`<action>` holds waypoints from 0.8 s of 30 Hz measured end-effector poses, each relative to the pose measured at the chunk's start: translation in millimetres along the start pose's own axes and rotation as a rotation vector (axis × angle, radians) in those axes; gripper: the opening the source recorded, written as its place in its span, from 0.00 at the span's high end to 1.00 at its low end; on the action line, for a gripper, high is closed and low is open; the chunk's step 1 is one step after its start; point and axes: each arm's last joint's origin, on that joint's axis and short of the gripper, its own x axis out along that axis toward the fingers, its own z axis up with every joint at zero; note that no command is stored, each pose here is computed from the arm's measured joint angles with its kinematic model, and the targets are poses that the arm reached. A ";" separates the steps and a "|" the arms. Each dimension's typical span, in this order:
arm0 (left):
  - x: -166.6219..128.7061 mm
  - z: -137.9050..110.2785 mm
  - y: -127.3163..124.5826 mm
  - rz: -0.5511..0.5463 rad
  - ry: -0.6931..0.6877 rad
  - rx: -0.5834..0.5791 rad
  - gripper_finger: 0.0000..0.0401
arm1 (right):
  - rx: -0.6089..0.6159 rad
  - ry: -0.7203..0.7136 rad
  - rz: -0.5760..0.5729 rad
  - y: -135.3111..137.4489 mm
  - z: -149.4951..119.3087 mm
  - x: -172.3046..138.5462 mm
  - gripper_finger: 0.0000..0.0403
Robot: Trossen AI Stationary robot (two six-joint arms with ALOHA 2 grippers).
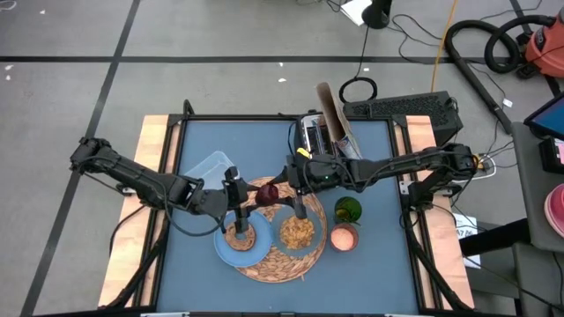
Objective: Arrange a breakfast setting
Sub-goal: Put the red apple on the table mat
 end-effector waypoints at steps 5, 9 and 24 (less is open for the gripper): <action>0.0 0.0 0.0 0.000 0.000 0.000 0.48 | 0.000 0.000 0.000 0.0 0.0 0.0 0.42; 0.0 0.0 0.0 0.000 0.000 0.001 0.48 | 0.000 0.000 0.000 0.0 0.0 0.0 0.42; 3.3 0.9 6.0 0.016 0.005 -0.043 0.40 | 0.001 0.002 -0.001 -0.2 -0.2 0.0 0.42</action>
